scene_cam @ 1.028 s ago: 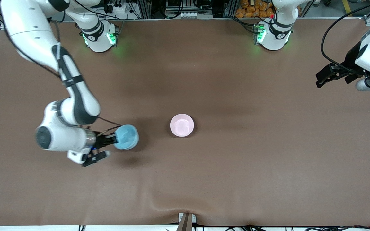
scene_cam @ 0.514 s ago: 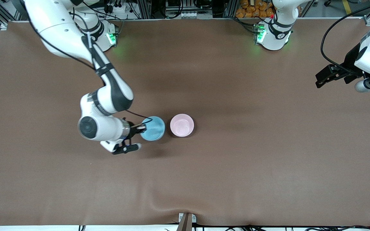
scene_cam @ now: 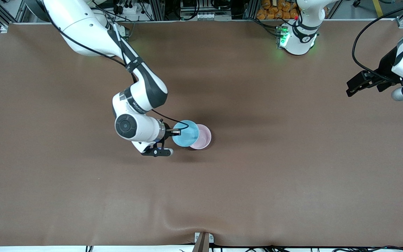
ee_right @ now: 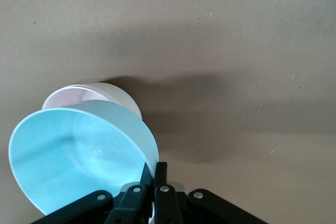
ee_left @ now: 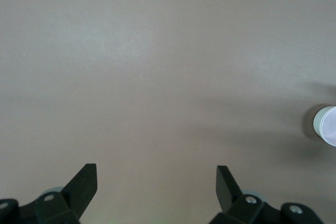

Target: Stack pink and blue bowls on white bowl

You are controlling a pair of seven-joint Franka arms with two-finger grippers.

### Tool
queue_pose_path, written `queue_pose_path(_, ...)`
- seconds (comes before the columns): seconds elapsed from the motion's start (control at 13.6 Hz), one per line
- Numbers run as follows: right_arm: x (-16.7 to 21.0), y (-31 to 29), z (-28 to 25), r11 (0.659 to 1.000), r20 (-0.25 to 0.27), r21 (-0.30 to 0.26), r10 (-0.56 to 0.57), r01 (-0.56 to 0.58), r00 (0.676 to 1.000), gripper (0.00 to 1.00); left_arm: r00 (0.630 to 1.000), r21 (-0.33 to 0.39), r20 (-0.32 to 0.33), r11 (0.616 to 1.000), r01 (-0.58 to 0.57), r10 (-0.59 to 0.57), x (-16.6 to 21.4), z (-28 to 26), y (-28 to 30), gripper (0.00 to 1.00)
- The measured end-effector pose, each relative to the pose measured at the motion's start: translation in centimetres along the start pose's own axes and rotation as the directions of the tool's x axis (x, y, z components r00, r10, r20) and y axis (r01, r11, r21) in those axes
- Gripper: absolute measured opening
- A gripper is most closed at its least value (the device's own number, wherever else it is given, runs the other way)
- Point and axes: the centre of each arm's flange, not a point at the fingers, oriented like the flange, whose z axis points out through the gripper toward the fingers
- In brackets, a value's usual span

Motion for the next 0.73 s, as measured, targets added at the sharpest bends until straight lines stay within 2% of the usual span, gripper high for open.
queue_pose_path(0.29,-1.2,-2.7,0.6,1.000,-0.051,0.026,0.016,-0.015,0.999,0.02,0.999,0.000,0.000,0.999,-0.040,0.040,0.1,0.0,-0.5,1.00)
queue_pose_path(0.73,-1.4,-3.5,2.5,0.999,-0.071,0.037,0.033,-0.031,0.997,0.02,0.999,-0.004,-0.022,0.999,-0.032,0.032,0.3,-1.0,-1.0,1.00)
